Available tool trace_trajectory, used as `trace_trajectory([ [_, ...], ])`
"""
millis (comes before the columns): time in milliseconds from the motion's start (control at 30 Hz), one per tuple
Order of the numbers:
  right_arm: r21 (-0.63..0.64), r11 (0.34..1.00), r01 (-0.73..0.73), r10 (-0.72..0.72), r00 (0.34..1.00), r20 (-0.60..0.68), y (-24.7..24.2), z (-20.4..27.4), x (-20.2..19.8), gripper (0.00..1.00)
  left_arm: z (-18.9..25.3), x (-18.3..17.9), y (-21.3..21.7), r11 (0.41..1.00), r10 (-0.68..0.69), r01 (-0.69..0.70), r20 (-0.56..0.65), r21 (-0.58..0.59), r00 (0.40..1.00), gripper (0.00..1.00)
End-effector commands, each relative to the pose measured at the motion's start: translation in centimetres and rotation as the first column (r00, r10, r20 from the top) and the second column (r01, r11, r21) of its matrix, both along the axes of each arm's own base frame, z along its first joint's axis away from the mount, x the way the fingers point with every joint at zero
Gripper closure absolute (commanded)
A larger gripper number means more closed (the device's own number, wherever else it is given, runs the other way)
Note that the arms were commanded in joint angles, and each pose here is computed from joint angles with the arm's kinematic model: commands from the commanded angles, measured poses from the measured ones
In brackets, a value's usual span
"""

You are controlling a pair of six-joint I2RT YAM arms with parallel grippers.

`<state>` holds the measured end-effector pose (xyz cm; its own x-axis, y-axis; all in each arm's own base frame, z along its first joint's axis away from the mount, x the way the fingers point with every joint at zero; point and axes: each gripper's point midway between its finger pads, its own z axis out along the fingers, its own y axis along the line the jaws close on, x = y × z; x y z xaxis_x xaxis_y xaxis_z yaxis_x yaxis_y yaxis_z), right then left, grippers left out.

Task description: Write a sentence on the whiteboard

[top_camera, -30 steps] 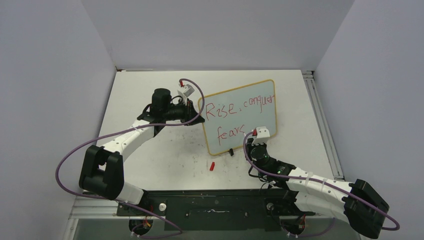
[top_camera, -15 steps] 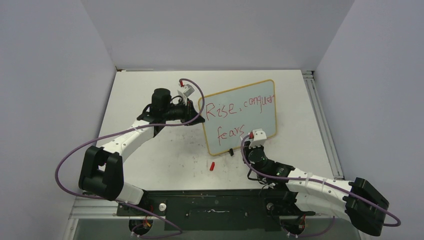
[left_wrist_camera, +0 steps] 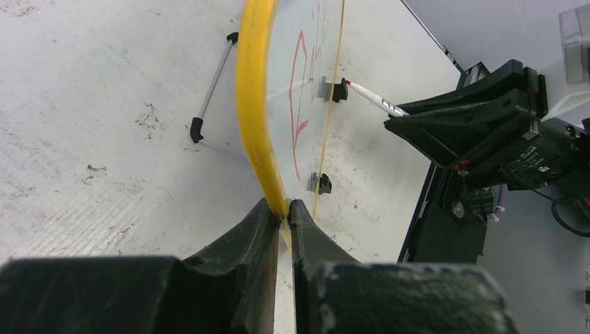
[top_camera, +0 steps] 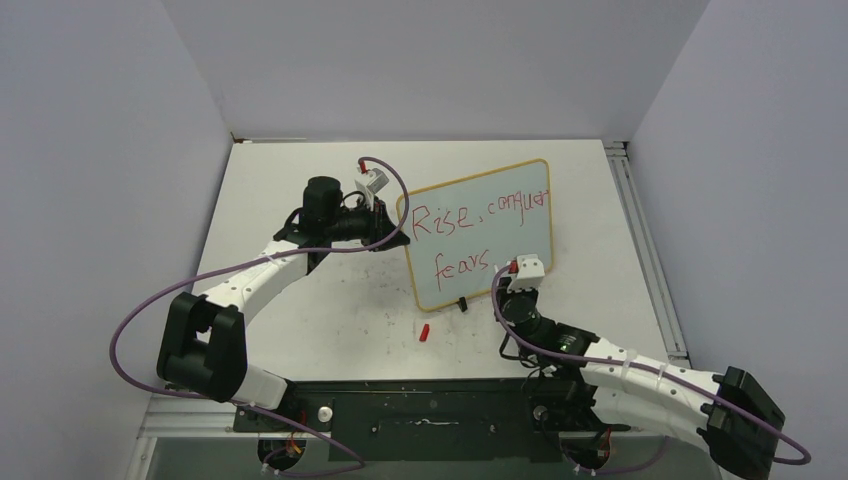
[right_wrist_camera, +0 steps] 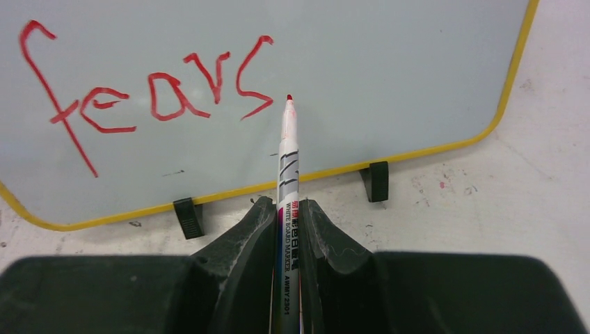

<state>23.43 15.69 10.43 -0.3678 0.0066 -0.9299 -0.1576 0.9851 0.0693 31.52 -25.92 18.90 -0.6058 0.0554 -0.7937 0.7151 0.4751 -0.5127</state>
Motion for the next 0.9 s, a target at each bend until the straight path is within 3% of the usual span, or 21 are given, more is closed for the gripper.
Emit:
trace_trajectory([
  [0, 0.004, 0.999, 0.049, -0.049, 0.999, 0.008, -0.6, 0.7, 1.3, 0.95, 3.5, 0.2, -0.3, 0.999, -0.021, 0.026, 0.114, -0.046, 0.993, 1.00],
  [867, 0.011, 1.000, 0.006, -0.005, 1.000, -0.028, 0.1, -0.9, 2.2, 0.95, 3.4, 0.4, -0.4, 0.999, -0.021, 0.026, 0.111, -0.044, 0.994, 1.00],
])
